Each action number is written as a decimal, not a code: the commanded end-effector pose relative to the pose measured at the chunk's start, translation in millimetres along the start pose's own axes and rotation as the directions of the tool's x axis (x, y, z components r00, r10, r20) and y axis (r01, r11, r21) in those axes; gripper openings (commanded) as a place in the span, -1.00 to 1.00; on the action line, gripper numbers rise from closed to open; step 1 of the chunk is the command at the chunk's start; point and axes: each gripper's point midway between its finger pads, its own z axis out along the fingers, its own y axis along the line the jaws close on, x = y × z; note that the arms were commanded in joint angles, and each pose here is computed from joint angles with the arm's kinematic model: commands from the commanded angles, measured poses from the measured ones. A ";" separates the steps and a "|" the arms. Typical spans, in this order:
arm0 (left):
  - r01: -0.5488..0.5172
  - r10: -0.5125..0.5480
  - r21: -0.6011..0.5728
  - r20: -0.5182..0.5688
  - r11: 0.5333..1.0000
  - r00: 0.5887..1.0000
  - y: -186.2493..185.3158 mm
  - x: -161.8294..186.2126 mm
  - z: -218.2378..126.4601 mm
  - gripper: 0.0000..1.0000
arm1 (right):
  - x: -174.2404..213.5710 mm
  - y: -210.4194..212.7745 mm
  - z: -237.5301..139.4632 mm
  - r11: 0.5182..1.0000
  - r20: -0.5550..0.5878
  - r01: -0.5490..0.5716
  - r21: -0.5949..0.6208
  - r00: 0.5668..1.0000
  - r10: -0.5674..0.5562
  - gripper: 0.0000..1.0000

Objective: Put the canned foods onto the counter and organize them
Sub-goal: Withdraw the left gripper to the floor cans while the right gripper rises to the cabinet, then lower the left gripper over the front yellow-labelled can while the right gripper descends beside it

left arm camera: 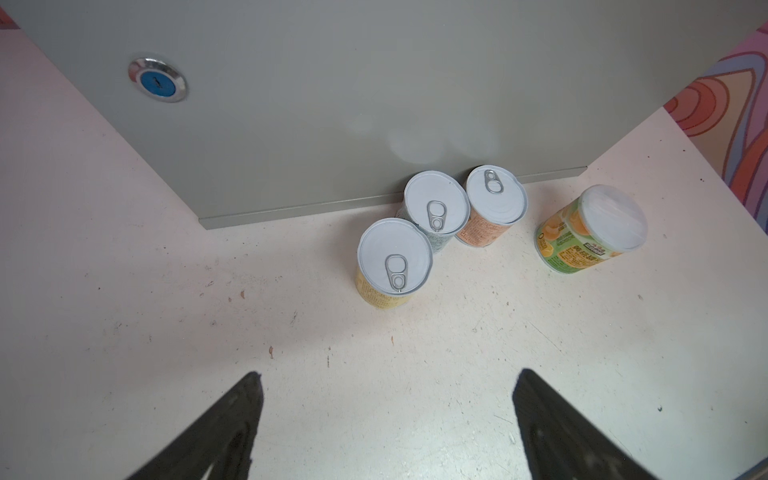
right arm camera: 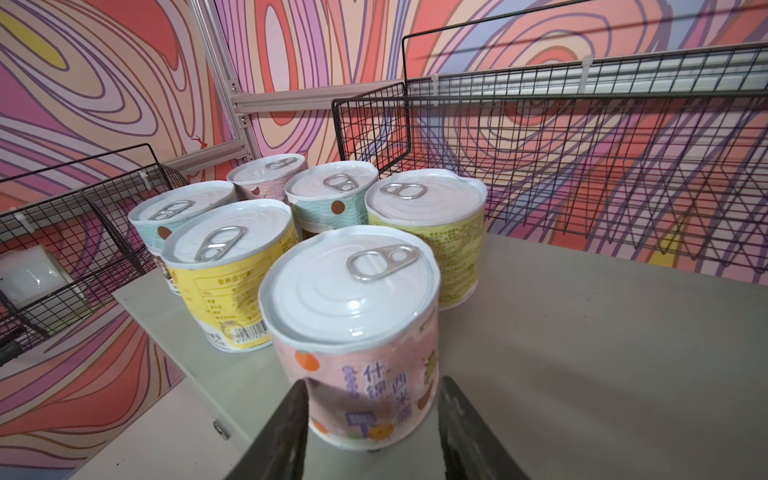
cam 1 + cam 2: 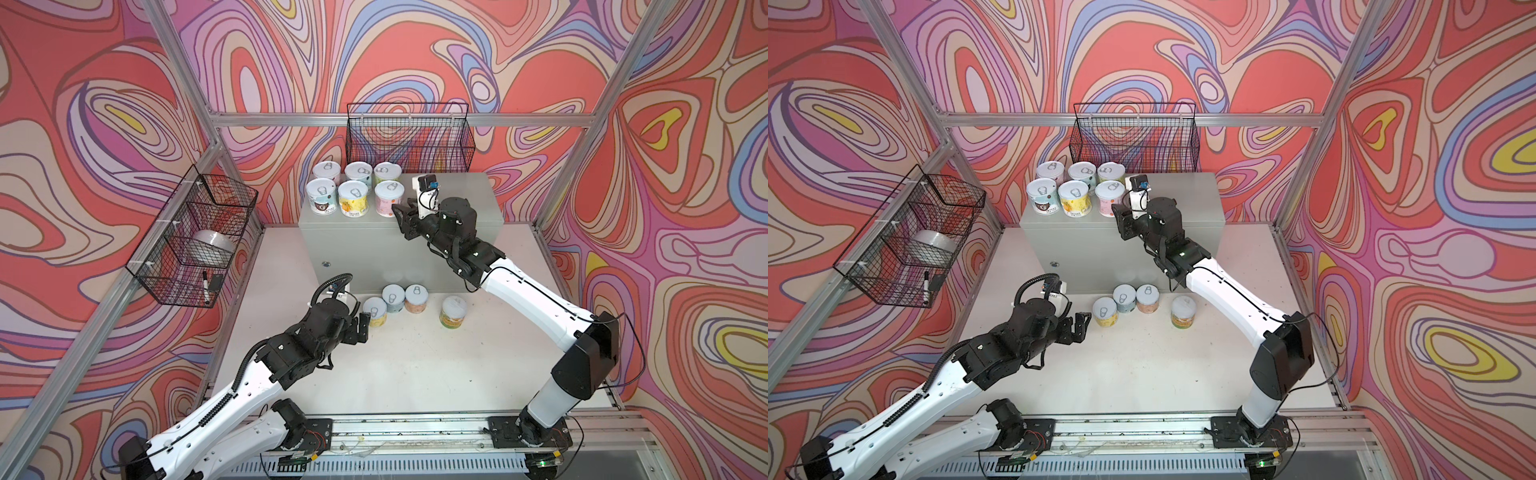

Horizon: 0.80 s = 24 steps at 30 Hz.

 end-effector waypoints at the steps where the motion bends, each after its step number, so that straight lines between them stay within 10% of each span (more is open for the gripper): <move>1: 0.016 -0.016 -0.017 0.022 1.000 1.000 1.9 -0.6 4.6 0.96 | -13.2 3.7 -10.8 1.000 0.027 -0.012 -0.025 1.000 0.012 0.03; 11: 0.017 -0.017 -0.042 0.010 0.999 1.000 6.5 23.2 35.0 1.00 | -16.9 12.1 -88.5 0.994 -0.012 -0.092 -0.063 0.996 0.092 0.38; 24: 0.034 -0.033 -0.042 0.023 0.999 0.999 4.5 36.7 62.1 1.00 | 126.7 33.5 -156.3 0.985 -0.279 -0.163 0.057 0.945 0.173 0.63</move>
